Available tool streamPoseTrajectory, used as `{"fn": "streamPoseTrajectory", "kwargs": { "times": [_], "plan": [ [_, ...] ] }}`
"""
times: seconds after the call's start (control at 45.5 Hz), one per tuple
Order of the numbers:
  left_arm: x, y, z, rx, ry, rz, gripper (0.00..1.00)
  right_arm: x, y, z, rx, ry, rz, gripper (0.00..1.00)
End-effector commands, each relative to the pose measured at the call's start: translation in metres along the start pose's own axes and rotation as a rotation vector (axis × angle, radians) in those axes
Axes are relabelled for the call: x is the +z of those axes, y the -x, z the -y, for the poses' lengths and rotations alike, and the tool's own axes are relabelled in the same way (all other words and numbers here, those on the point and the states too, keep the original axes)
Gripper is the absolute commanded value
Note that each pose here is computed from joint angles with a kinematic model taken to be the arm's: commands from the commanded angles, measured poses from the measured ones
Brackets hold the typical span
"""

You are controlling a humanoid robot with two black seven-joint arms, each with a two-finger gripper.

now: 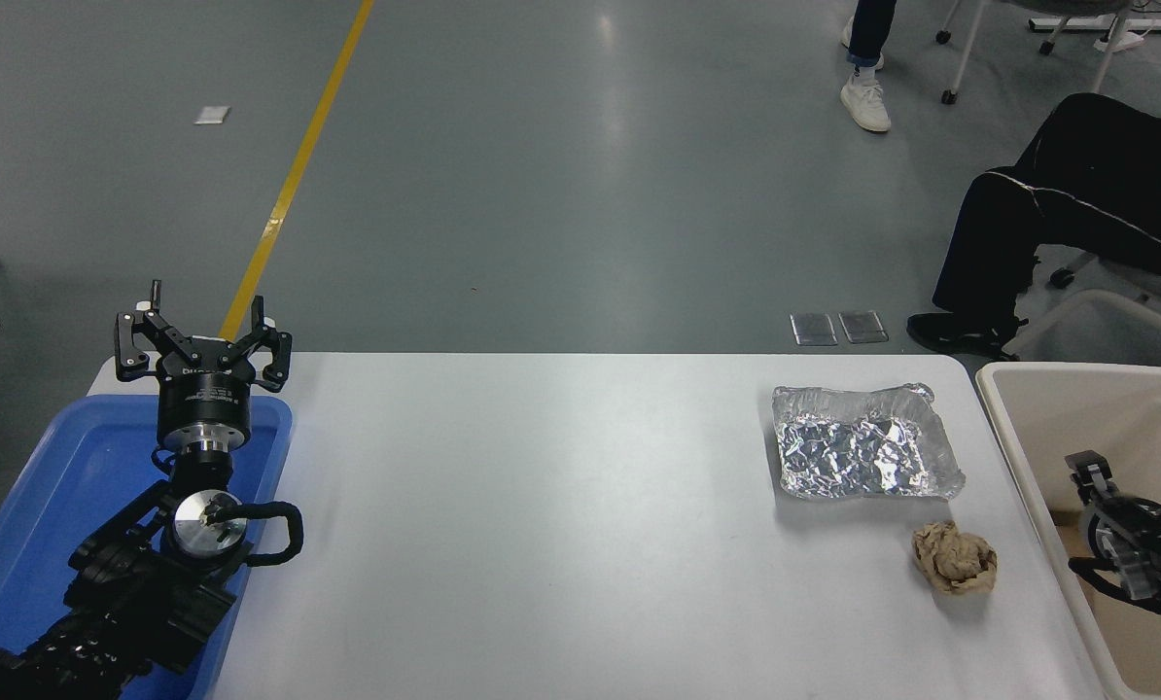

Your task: Pick up foil plate and place in dustbin

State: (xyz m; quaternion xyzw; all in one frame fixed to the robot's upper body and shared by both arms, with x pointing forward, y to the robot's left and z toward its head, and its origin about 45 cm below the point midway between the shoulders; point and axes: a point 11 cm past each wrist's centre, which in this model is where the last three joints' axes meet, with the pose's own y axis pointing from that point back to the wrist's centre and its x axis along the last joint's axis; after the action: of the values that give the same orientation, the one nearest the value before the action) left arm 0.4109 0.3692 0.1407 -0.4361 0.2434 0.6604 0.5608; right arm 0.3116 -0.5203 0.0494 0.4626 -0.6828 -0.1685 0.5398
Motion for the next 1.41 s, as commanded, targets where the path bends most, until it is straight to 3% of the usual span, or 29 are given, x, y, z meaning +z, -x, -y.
{"fn": "streamPoseTrajectory", "kwargs": {
  "times": [0.0,1.121,1.385],
  "plan": [
    [-0.001,0.0,0.0,0.0,-0.005,0.0,0.99,0.003,0.0,0.0,0.0,0.005,-0.002,1.0],
    [0.0,0.0,0.001,-0.002,-0.001,0.005,0.99,-0.002,-0.01,0.001,0.043,-0.008,-0.014,1.0],
    [0.0,0.001,0.001,-0.006,-0.004,0.006,0.99,-0.086,-0.007,-0.02,-0.035,-0.135,0.003,1.0]
  ]
}}
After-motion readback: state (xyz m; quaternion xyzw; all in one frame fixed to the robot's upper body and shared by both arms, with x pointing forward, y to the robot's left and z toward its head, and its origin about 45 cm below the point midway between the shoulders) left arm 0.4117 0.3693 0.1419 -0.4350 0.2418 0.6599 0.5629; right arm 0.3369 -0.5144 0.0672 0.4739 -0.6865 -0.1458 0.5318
